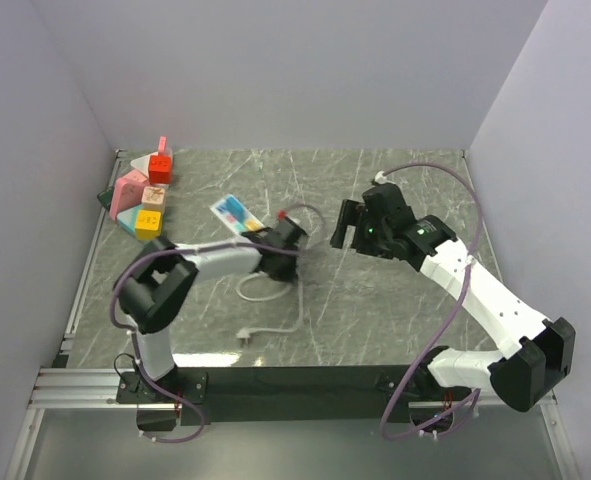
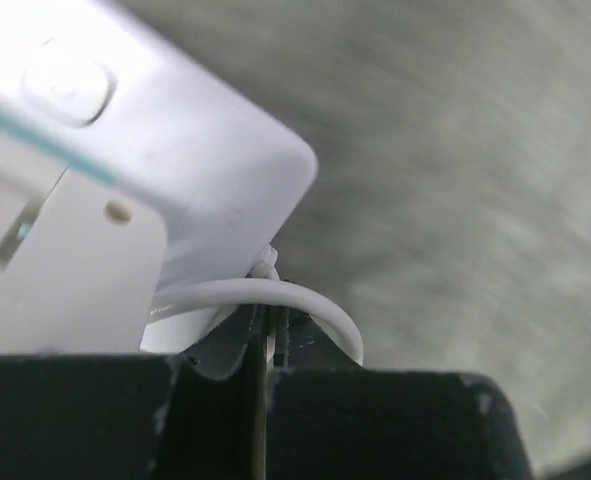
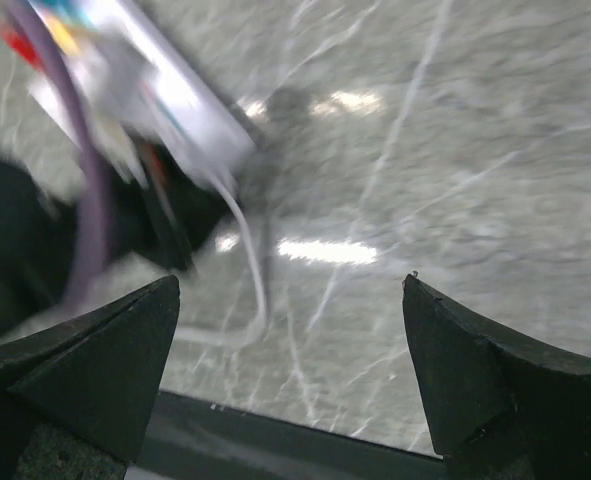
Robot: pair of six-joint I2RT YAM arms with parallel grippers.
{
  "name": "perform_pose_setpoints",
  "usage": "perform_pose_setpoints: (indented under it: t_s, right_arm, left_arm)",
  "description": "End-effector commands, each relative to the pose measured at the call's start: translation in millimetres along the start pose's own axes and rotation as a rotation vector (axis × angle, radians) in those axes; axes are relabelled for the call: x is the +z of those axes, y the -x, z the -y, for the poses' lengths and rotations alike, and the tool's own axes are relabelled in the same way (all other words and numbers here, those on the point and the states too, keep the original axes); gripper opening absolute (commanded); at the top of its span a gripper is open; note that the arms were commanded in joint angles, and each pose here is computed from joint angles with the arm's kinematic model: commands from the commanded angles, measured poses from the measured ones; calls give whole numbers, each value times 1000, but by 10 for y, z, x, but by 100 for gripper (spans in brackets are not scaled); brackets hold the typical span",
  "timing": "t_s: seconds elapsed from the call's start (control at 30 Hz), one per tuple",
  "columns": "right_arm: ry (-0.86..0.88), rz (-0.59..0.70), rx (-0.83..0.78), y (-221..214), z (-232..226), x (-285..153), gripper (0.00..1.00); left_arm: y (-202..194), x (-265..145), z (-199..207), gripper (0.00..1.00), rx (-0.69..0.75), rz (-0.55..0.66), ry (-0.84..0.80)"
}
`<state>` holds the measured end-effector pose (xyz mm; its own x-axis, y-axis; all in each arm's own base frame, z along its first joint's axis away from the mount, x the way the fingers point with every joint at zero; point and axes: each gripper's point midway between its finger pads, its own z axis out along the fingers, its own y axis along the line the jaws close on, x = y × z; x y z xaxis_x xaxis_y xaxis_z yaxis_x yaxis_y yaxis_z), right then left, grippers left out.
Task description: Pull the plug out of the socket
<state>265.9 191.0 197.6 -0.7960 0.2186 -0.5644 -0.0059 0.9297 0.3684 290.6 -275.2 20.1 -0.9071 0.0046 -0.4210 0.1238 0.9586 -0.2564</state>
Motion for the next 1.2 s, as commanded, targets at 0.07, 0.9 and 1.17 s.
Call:
perform_pose_setpoints:
  t_s: [0.07,0.9,1.17]
  right_arm:
    - [-42,77,23,231,266,-96,99]
    - [65,50,13,838,47,220,100]
    - [114,-66,-75,869,-299,554,100]
  left_arm:
    - [-1123,11,605,1,160,-281,-38]
    - [-572,-739,331,89,-38,62,39]
    - [-3,-1627,699,99,-107,251,-189]
